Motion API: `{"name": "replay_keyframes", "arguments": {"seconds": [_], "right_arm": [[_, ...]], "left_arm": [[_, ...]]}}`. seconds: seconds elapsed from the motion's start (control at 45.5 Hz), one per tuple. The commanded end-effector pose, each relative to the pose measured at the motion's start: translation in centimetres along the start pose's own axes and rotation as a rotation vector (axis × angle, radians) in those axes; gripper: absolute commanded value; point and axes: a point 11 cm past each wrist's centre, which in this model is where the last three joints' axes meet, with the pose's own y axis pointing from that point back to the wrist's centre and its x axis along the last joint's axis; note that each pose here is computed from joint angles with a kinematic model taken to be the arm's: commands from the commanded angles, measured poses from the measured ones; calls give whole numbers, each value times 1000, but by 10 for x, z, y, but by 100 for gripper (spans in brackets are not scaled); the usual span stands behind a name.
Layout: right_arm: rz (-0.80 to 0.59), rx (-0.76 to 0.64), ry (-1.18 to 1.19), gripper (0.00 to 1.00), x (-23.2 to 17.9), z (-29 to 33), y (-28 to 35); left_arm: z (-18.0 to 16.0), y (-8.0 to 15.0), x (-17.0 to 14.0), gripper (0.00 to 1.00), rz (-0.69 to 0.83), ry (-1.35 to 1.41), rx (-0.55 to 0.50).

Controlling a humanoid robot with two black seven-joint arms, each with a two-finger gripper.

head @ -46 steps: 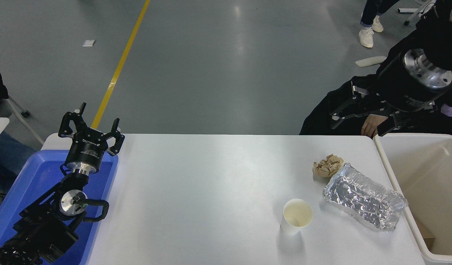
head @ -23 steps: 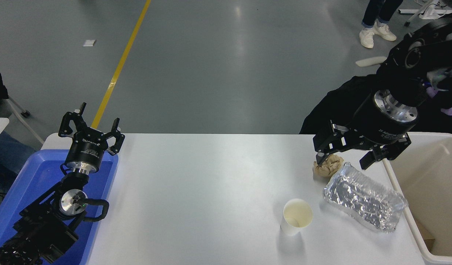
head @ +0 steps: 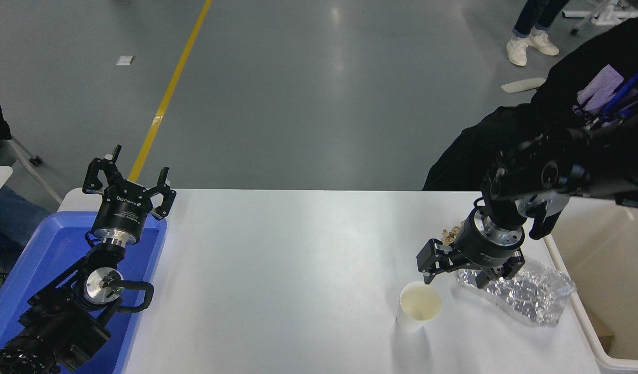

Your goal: Pick up paper cup place in dustbin

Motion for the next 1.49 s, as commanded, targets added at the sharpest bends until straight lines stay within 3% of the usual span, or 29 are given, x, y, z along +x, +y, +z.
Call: {"name": "replay_keyframes", "arguments": {"seconds": [0.0, 0.769, 0.945, 1.121, 1.231, 1.473], "right_arm": [[31, -2, 7, 98, -11, -3, -34], [23, 22, -18, 97, -16, -7, -41], [22, 26, -35, 76, -16, -7, -41], [20, 29, -37, 69, -17, -7, -41], [15, 31, -41, 56, -18, -8, -41], [15, 38, -41, 53, -18, -10, -41]], "left_arm": [[0, -1, 0, 98, -1, 0, -1], [0, 0, 0, 98, 0, 0, 0], [0, 0, 0, 98, 0, 0, 0], [0, -1, 0, 98, -1, 0, -1], [0, 0, 0, 98, 2, -1, 0], [0, 0, 0, 98, 0, 0, 0]]}}
